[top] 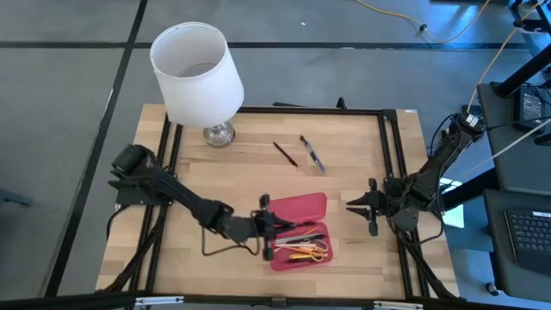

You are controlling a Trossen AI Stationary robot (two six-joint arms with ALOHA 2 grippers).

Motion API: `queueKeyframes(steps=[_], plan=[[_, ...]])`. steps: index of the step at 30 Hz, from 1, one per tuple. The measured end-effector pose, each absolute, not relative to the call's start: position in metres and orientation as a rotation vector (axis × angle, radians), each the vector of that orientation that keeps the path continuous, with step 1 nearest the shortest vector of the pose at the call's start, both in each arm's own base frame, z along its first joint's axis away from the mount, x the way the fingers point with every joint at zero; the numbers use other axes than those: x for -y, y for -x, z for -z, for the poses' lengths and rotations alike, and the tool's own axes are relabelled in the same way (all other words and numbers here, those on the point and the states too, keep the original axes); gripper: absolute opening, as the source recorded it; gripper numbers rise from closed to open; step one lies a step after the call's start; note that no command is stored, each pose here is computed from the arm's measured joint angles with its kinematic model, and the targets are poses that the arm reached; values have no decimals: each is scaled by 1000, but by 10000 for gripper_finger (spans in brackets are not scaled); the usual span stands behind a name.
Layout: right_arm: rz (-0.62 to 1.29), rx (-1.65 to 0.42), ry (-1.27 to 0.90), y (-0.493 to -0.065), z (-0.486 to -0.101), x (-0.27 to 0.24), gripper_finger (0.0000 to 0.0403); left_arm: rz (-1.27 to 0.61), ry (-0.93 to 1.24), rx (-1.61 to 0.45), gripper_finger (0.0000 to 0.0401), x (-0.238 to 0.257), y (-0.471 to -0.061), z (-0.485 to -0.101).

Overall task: Pick & place school supplies into a supply box
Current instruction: Put the black pen into the pink supply box

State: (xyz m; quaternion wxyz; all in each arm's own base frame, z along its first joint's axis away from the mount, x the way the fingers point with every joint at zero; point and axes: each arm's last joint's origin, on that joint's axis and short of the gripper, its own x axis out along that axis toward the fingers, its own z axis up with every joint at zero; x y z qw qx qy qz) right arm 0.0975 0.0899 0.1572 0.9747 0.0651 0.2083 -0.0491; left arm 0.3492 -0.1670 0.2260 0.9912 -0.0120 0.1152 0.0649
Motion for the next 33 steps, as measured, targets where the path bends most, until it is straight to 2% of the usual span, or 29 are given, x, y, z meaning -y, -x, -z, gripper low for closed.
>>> queueKeyframes(steps=[9, 16, 25, 33], plan=[[98, -419, -137, -98, -157, -90, 80, -102, 160, -311, 26, 201, -381, -177], [96, -415, -142, -98, -158, -90, 80, -100, 233, -383, 26, 206, -389, -146], [95, -415, -145, -98, -158, -90, 80, -49, 243, -465, 28, 208, -389, -127], [100, -414, -168, -98, -158, -90, 80, -67, 244, -508, 60, 205, -388, -124]])
